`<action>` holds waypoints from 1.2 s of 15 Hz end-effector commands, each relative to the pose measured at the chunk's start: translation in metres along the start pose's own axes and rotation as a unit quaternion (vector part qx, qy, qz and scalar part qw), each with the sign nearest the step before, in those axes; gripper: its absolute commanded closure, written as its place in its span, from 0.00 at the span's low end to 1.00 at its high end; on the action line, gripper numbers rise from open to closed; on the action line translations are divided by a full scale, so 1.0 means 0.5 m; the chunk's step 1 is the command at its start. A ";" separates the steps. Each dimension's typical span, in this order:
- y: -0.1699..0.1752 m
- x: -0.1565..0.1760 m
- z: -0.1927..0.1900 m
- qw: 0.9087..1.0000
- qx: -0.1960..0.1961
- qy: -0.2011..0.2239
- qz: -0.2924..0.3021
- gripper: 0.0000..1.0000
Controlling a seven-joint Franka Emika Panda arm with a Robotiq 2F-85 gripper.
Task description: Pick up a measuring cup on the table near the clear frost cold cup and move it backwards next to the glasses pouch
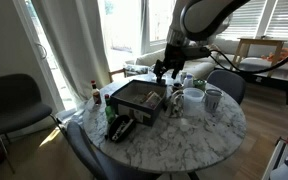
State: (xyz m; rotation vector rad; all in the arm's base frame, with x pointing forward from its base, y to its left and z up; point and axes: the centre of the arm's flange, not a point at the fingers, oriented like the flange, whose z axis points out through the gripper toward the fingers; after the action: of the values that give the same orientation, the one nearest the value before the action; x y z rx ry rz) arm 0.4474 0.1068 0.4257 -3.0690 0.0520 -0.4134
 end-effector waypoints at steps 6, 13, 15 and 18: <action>-0.002 -0.010 0.007 1.000 -0.005 0.001 -0.019 0.00; 0.047 -0.140 0.068 0.979 -0.063 -0.018 -0.192 0.00; 0.061 -0.179 0.096 0.970 -0.069 -0.029 -0.230 0.00; 0.083 -0.234 0.145 0.955 -0.078 -0.033 -0.285 0.00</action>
State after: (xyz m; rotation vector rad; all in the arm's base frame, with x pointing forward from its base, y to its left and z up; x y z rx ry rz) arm 0.3819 0.0870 0.3499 -3.2105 -0.6780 -0.3049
